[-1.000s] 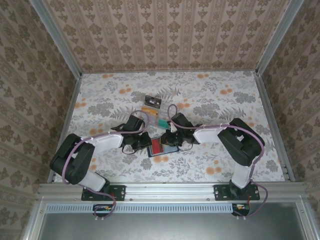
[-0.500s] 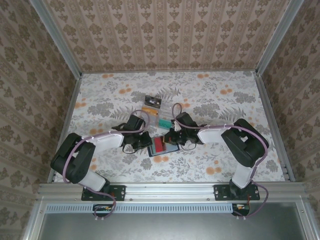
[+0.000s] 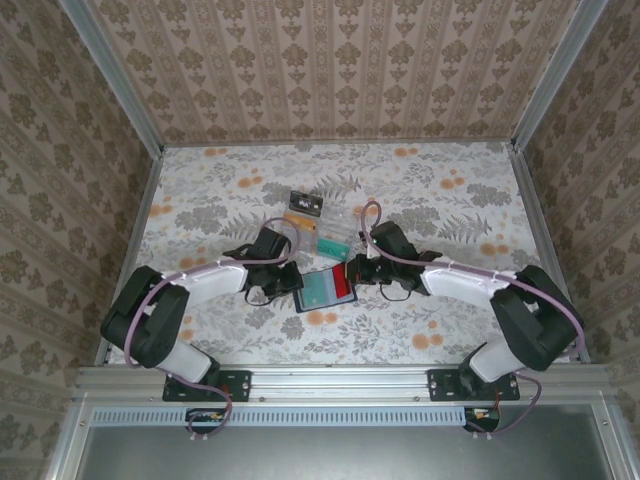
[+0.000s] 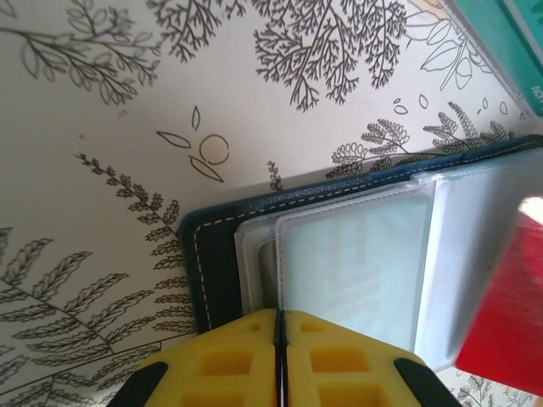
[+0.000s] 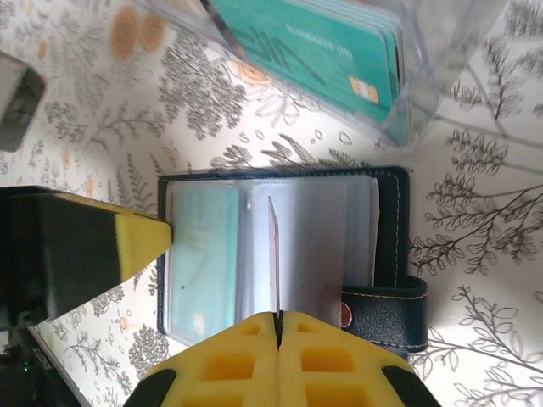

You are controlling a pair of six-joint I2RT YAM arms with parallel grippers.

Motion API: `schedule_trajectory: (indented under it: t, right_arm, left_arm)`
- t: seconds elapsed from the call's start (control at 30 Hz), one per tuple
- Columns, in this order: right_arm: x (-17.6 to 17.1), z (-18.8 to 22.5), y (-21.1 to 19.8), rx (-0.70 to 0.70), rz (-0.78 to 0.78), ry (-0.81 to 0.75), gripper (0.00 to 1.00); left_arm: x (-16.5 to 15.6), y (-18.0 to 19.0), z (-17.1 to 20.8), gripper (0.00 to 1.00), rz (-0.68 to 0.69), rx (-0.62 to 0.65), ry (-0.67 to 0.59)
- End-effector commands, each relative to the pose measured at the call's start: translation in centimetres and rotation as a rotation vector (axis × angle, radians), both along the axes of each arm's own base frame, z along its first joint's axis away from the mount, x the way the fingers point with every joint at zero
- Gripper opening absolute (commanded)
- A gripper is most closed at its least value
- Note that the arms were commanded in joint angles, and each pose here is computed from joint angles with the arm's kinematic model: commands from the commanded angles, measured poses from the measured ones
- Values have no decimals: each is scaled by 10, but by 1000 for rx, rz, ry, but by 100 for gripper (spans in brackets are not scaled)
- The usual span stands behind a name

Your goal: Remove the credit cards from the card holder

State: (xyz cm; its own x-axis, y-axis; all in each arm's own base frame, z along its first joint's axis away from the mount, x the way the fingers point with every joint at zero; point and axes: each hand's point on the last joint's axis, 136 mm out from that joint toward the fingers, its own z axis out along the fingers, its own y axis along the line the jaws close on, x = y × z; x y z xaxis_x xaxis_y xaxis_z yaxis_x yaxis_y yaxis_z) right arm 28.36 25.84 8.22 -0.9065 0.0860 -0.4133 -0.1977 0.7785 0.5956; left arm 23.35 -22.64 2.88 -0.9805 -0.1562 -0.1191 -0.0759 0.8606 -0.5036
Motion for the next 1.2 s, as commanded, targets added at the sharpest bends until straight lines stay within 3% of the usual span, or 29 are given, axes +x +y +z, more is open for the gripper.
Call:
schedule_trajectory:
  t: [0.0,0.17,0.3,0.5,0.67,0.87,1.0,1.1,1.17]
  right_arm:
    - [3,19,-10,-38,24,-108,1]
    - [8,60,-5,30,66,-214,0]
    - [11,86,7,129,119,-247,0]
    - [13,119,22,267,201,-254,0]
    - [19,142,35,413,251,-208,0]
    - [30,162,40,532,265,-169,0]
    - [35,169,41,573,262,-157,0]
    - [39,175,39,602,253,-161,1]
    - [42,178,38,614,247,-163,1]
  left_arm:
    - [7,0,22,11,-19,4,-60]
    - [19,-1,51,22,-7,-47,-114]
    - [28,7,77,41,13,-88,-159]
    - [37,-4,136,65,-12,-303,-286]
    - [37,-28,176,75,-88,-497,-363]
    - [40,-46,205,75,-162,-640,-427]
    - [44,-54,211,69,-190,-672,-436]
    - [47,-57,213,59,-197,-685,-437]
    - [49,-61,218,45,-210,-715,-450]
